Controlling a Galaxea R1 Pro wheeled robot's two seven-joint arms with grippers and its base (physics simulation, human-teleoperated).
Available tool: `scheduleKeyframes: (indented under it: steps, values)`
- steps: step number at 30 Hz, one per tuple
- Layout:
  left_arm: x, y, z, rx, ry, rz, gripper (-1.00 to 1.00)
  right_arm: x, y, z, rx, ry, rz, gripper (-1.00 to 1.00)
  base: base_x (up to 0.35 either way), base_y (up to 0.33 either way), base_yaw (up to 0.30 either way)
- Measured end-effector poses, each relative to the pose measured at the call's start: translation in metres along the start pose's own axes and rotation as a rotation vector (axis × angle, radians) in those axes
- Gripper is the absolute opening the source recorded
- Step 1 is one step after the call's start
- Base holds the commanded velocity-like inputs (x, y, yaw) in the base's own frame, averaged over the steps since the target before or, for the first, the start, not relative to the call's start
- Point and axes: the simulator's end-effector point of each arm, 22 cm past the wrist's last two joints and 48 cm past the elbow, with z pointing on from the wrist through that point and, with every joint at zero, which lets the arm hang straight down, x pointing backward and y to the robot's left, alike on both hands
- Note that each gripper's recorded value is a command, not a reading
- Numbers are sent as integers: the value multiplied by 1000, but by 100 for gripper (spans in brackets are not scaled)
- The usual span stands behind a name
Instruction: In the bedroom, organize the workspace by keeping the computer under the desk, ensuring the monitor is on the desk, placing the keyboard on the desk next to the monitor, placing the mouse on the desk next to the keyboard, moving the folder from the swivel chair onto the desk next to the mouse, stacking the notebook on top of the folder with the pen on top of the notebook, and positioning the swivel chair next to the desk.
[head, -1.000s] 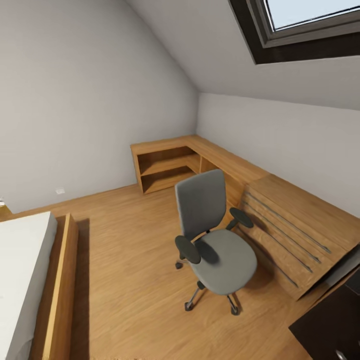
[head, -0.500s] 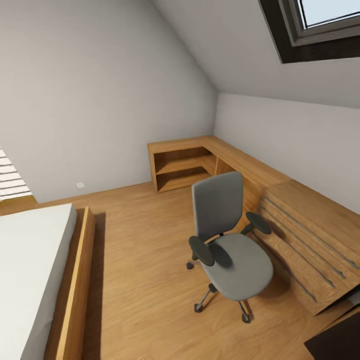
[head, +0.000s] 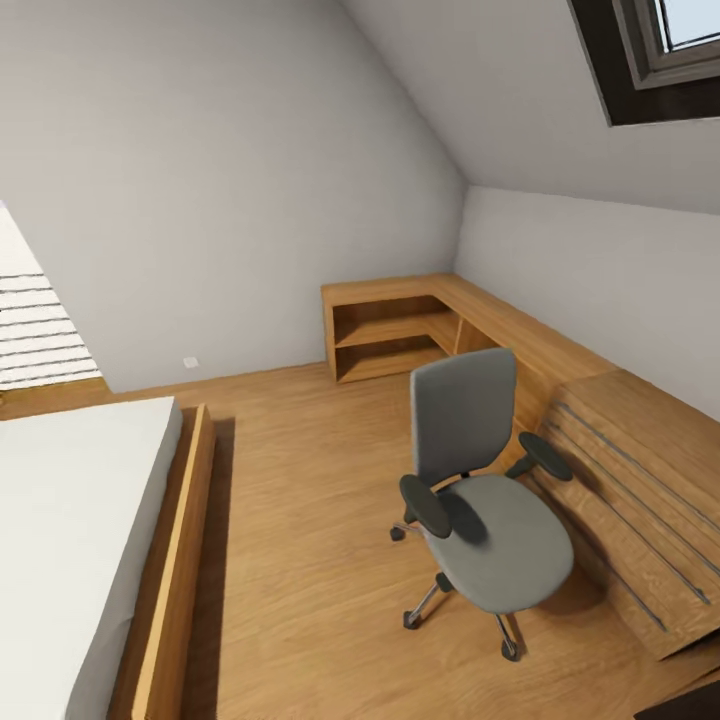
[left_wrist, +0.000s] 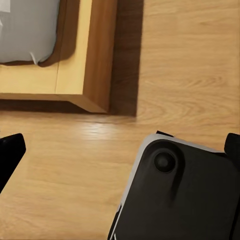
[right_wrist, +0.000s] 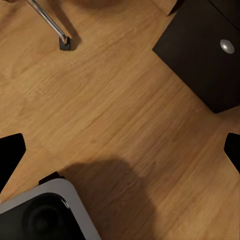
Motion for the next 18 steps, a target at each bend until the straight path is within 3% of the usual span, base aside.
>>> scheduleKeyframes:
  steps: [18]
  values:
    - [0,0,0,0,0,0,100,0,6,-1,-14,-5,-5,100,0,0,129]
